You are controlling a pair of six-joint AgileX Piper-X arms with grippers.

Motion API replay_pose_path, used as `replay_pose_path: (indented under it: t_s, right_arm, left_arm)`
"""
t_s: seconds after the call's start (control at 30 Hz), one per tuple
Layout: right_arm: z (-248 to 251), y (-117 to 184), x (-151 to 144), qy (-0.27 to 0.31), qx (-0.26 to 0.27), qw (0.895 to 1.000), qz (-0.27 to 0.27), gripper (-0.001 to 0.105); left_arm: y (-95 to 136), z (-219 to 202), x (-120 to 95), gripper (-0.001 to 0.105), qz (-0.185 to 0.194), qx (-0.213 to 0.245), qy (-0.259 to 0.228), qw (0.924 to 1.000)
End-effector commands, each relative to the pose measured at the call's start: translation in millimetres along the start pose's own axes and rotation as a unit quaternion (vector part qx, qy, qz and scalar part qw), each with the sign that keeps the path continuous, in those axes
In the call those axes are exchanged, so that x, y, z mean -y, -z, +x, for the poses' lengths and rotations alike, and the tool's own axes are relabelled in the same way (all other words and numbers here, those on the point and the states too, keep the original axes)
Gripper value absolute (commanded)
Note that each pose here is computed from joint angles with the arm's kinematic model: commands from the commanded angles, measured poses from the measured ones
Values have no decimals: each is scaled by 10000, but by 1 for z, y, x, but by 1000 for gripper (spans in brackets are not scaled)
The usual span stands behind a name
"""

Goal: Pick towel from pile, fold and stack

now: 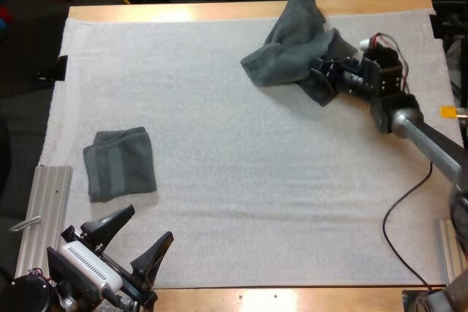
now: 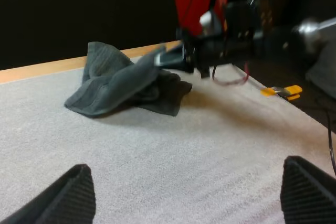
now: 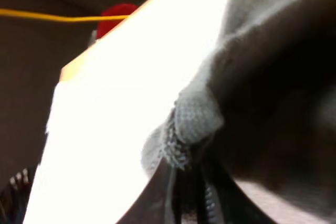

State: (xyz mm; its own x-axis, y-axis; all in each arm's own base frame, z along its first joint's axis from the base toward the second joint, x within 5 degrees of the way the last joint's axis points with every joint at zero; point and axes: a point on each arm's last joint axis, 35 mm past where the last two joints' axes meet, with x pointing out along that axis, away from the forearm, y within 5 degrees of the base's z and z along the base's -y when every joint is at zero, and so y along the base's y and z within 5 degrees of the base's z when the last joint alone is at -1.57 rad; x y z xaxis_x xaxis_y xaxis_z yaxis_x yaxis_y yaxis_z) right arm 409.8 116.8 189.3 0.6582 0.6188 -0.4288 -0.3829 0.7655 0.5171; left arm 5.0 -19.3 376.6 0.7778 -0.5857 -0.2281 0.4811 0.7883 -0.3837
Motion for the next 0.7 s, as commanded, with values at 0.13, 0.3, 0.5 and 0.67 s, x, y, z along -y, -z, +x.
replay_pose_path:
  t_s: [0.13,0.3,0.5,0.67]
  right_arm:
    - [-30,-17,-37,-90,-149,9970,-753,1]
    - [-60,-31,-63,-15,-49,9938,-1109,1]
    - [-89,-37,-80,10,-167,9935,-1127,1]
    - [-109,-35,-92,-52,-426,9934,-1064,1]
  left_arm:
    - [-3,-1,2,71,-6,65,28,10000]
    - [-3,-1,2,71,-45,65,28,10000]
    - [-3,-1,2,71,-138,65,29,9999]
    - [-3,-1,2,71,-231,64,31,9997]
